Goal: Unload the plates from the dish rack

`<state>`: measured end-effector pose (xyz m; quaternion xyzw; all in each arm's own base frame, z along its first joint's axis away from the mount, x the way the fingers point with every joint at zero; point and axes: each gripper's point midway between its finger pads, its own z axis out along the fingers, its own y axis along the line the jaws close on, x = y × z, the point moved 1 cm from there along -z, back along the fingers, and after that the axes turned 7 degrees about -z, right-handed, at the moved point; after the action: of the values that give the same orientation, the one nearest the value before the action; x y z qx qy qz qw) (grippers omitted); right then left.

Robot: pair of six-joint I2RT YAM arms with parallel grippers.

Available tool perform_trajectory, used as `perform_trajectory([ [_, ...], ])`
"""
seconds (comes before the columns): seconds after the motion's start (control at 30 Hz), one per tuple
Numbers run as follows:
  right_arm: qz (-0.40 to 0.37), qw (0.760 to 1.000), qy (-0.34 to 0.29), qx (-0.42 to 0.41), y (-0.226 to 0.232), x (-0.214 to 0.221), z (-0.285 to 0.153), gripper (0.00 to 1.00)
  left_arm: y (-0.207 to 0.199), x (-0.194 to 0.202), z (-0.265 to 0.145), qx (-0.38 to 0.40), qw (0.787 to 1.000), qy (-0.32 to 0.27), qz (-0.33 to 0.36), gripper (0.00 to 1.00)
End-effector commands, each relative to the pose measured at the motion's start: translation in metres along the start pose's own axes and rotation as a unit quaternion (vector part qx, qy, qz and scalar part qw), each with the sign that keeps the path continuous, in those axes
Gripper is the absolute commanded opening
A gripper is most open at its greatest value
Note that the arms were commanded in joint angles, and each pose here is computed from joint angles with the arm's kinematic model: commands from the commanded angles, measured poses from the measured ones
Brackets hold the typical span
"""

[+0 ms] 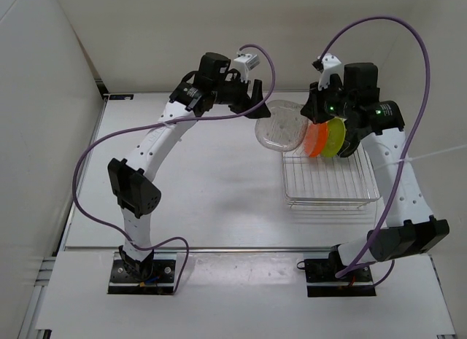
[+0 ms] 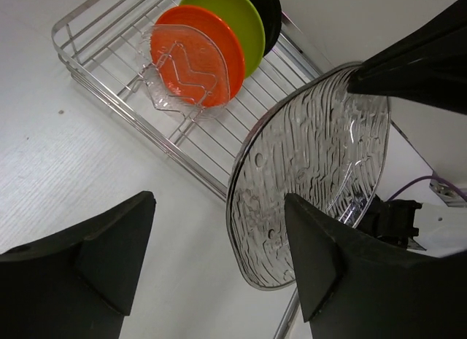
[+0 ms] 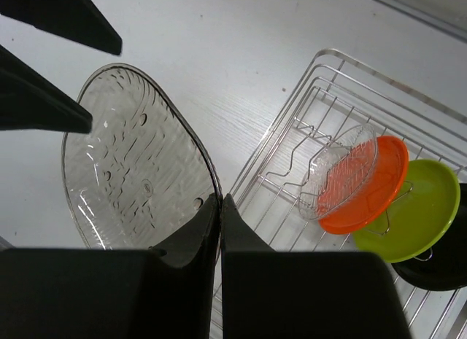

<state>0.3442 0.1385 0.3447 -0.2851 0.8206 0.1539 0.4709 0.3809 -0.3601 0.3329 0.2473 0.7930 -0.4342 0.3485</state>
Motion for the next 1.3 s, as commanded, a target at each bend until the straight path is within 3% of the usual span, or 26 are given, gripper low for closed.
perform_trajectory([
  [0.0,-0.004,0.998,-0.057,-0.011,0.004,-0.034,-0.015,0.00,-0.023,-0.007,-0.010,0.028,0.999,-0.010,0.012,0.82],
  [0.17,-0.006,0.998,-0.066,0.000,-0.001,-0.040,-0.020,0.00,-0.016,0.003,-0.005,0.024,1.000,0.004,0.002,0.70],
  [0.3,-0.003,0.998,-0.058,0.010,-0.005,-0.036,-0.018,0.00,-0.017,0.006,-0.001,0.022,1.000,0.005,0.004,0.49],
  [0.5,0.001,0.999,-0.046,0.026,-0.012,-0.029,-0.011,0.00,-0.010,-0.001,-0.006,-0.009,1.000,-0.011,0.016,0.47],
  [0.6,0.001,0.999,-0.046,0.026,-0.012,-0.029,-0.011,0.00,-0.011,-0.004,-0.009,-0.013,1.000,-0.016,0.023,0.29],
  [0.63,0.003,0.999,-0.042,0.025,-0.012,-0.026,-0.009,0.00,-0.009,-0.005,-0.009,-0.018,0.999,-0.018,0.023,0.11],
  [0.7,0.007,0.999,-0.043,0.019,-0.010,-0.026,-0.009,0.02,-0.007,-0.001,-0.007,-0.019,1.000,-0.013,0.020,0.11],
  [0.73,0.008,0.999,-0.039,0.018,-0.010,-0.023,-0.007,0.06,-0.009,0.003,-0.004,-0.017,1.000,-0.007,0.020,0.11],
  [0.83,0.012,0.999,-0.030,0.009,-0.007,-0.016,-0.003,0.49,-0.001,0.015,-0.001,-0.026,1.000,0.004,0.012,0.11],
  [0.87,0.008,0.999,-0.030,0.009,-0.008,-0.016,-0.002,0.58,0.002,0.015,-0.003,-0.038,0.999,0.001,0.012,0.11],
  [0.93,0.010,0.999,-0.021,0.025,-0.013,-0.010,0.000,0.98,0.015,0.026,-0.002,-0.051,0.999,0.010,0.007,0.11],
  [1.07,0.012,0.995,-0.005,0.097,-0.037,-0.004,-0.002,1.00,0.055,0.039,-0.011,-0.087,0.996,0.016,-0.021,0.11],
  [1.27,0.020,0.988,0.011,0.150,-0.060,0.007,-0.004,1.00,0.137,0.081,-0.026,-0.146,0.979,0.020,-0.141,0.11],
])
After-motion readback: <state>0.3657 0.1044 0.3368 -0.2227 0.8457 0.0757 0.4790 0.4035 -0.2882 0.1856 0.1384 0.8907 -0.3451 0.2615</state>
